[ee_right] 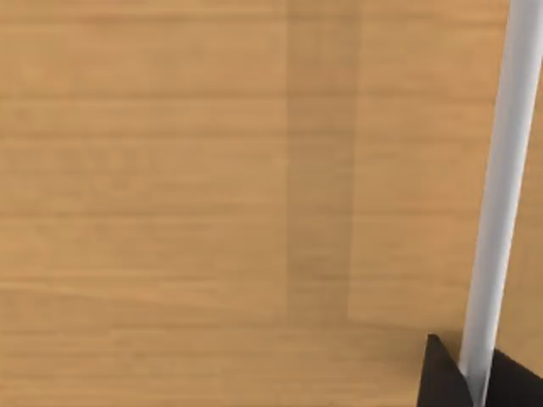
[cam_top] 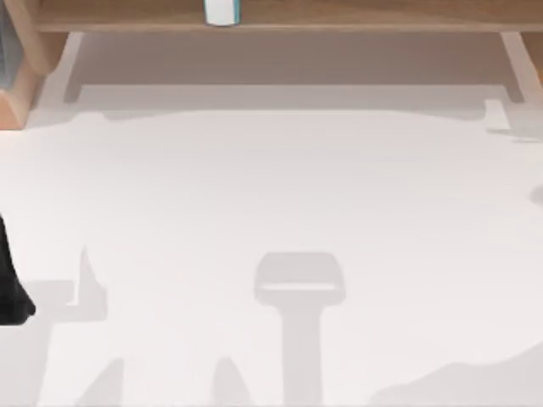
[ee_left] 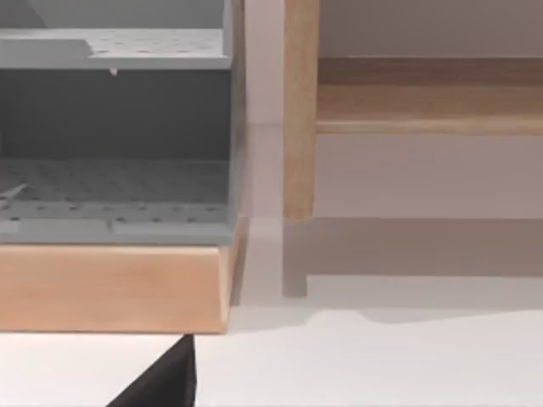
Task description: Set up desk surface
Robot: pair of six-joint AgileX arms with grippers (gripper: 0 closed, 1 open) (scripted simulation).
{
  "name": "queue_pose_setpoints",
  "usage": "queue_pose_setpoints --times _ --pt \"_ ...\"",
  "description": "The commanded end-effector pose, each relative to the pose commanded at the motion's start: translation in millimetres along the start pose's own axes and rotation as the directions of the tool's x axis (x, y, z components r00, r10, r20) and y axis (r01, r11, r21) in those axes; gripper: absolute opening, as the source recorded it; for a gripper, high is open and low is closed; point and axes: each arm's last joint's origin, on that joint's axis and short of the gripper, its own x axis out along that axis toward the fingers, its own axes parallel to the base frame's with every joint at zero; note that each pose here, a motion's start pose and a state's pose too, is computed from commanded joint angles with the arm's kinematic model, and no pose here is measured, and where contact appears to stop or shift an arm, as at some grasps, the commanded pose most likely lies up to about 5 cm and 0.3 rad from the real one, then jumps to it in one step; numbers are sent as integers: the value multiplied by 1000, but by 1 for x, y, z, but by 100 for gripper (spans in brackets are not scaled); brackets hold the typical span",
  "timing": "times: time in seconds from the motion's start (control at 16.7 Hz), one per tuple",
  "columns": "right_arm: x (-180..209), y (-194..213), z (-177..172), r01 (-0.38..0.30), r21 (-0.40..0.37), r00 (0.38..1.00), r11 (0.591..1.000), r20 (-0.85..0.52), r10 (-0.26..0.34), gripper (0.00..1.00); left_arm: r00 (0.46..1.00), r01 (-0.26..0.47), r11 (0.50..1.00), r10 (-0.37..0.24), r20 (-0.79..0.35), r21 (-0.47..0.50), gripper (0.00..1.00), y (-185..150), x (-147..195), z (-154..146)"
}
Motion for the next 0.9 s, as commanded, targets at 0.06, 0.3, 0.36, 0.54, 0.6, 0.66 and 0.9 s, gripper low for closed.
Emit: queue_pose_setpoints --times 0.06,0.3,0.36,0.54,0.6,0.66,0.9 --pt "-2 0 -2 -2 3 1000 1000 -5 2 0 1000 0 1000 0 0 0 100 0 0 0" --pt "12 1 -6 -3 7 1000 1000 -21 4 0 1000 0 1000 0 0 0 100 0 0 0" --pt "19 1 -7 -3 8 1000 1000 -22 3 0 1000 0 1000 0 0 0 100 0 0 0" --pt "45 -1 -5 2 6 1000 1000 -12 -2 0 1000 0 1000 0 0 0 100 0 0 0" --pt "52 -1 -3 2 4 1000 1000 -8 -2 0 1000 0 1000 0 0 0 100 0 0 0" --pt "57 -1 -2 1 3 1000 1000 -6 -1 0 1000 0 1000 0 0 0 100 0 0 0" --pt "61 0 -1 -2 3 1000 1000 -5 2 0 1000 0 1000 0 0 0 100 0 0 0"
